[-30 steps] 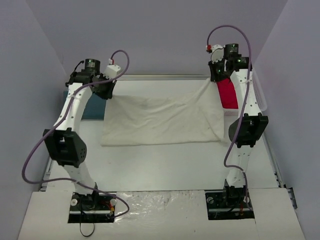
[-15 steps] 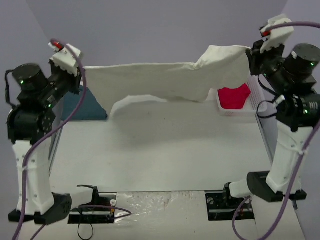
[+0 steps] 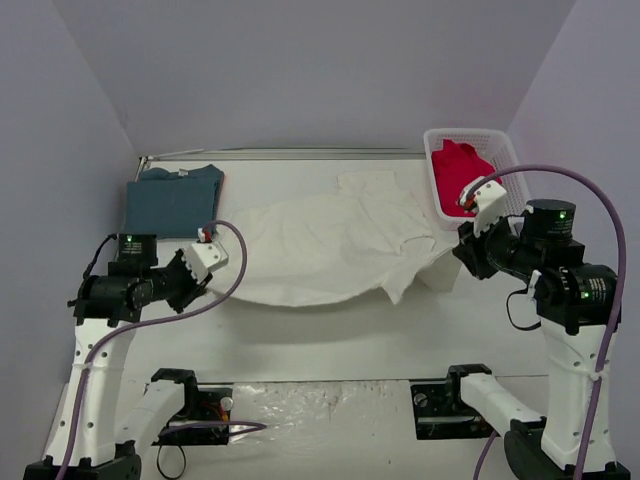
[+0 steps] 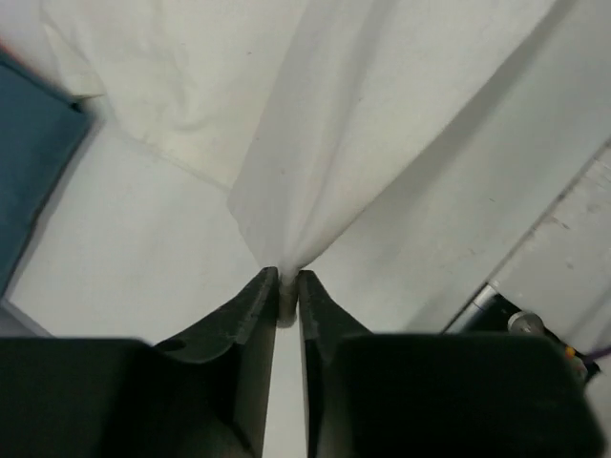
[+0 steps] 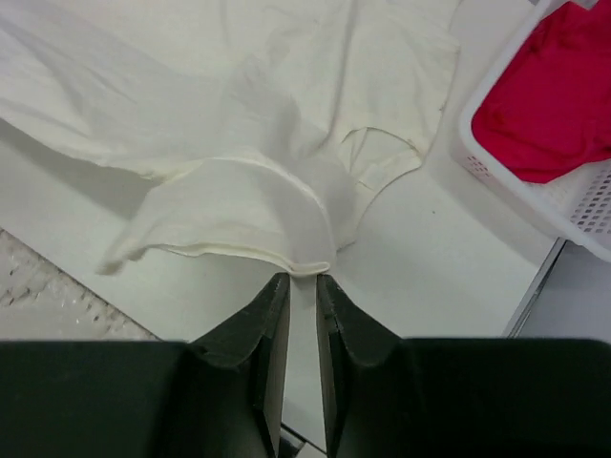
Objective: Fold and stack the t-shirts
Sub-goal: Flatten out the tshirt
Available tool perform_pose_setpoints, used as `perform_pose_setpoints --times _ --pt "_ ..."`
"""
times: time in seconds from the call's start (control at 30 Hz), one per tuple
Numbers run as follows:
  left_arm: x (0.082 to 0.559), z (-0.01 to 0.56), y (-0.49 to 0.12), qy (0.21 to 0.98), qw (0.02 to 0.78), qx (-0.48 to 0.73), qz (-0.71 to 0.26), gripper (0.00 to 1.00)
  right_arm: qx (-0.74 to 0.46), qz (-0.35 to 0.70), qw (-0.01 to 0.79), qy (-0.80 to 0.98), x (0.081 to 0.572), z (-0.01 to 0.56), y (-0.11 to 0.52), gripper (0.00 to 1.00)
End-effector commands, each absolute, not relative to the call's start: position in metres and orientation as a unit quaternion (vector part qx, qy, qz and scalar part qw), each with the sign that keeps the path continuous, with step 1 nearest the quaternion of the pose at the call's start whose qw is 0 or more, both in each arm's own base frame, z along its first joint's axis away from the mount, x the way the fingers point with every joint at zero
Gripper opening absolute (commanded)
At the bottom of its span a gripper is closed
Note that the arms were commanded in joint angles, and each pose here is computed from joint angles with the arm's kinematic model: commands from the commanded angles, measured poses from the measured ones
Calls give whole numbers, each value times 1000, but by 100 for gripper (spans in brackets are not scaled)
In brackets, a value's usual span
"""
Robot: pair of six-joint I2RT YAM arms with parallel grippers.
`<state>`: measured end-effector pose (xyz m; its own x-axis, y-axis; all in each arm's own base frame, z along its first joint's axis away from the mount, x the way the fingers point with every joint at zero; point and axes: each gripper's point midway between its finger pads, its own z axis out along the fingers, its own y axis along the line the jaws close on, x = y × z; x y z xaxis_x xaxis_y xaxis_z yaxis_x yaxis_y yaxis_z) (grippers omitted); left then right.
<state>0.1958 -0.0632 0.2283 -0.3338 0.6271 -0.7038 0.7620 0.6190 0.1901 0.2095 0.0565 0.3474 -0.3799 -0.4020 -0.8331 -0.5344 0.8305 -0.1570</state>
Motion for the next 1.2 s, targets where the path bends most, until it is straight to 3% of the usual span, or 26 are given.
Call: perform_pose_setpoints --times 0.0,0.03,0.1,0.13,0.2,0.3,0.33,0.43,0.5,0.53,0.57,0.6,0.63,0.83,1.17 --pt "136 237 -84 749 372 527 -151 17 -367 121 436 813 158 334 74 16" --pt "131 237 -85 743 364 539 -158 17 -364 115 438 814 156 333 72 21" --pt "120 236 -87 741 340 551 -178 21 -375 111 439 809 152 330 72 59" --pt "117 242 -89 720 343 576 -181 30 -382 113 429 811 155 326 74 66" --pt "115 250 -91 720 334 577 -195 34 -390 116 407 818 161 315 74 70" --pt "122 255 -95 711 325 586 -212 48 -366 97 398 835 193 301 69 75" --pt "128 251 -96 726 322 567 -217 49 -359 97 385 844 206 292 68 74" --pt "177 244 -97 763 352 503 -205 51 -345 98 362 860 246 263 70 56" --pt "228 222 -90 790 371 457 -170 51 -331 99 361 866 274 247 73 31" --pt "239 213 -89 808 364 430 -172 47 -325 100 334 879 290 228 72 15" --pt "262 204 -83 816 376 414 -148 37 -324 94 331 881 305 219 72 0" --pt "276 188 -83 831 354 399 -155 7 -320 90 325 885 317 213 72 0" --pt "284 179 -84 843 344 380 -161 3 -317 93 290 898 330 189 73 0" --pt "348 132 -96 868 312 341 -179 2 -302 49 214 927 394 119 73 0" --pt "393 73 -101 911 254 304 -116 2 -284 1 160 946 459 44 78 0"
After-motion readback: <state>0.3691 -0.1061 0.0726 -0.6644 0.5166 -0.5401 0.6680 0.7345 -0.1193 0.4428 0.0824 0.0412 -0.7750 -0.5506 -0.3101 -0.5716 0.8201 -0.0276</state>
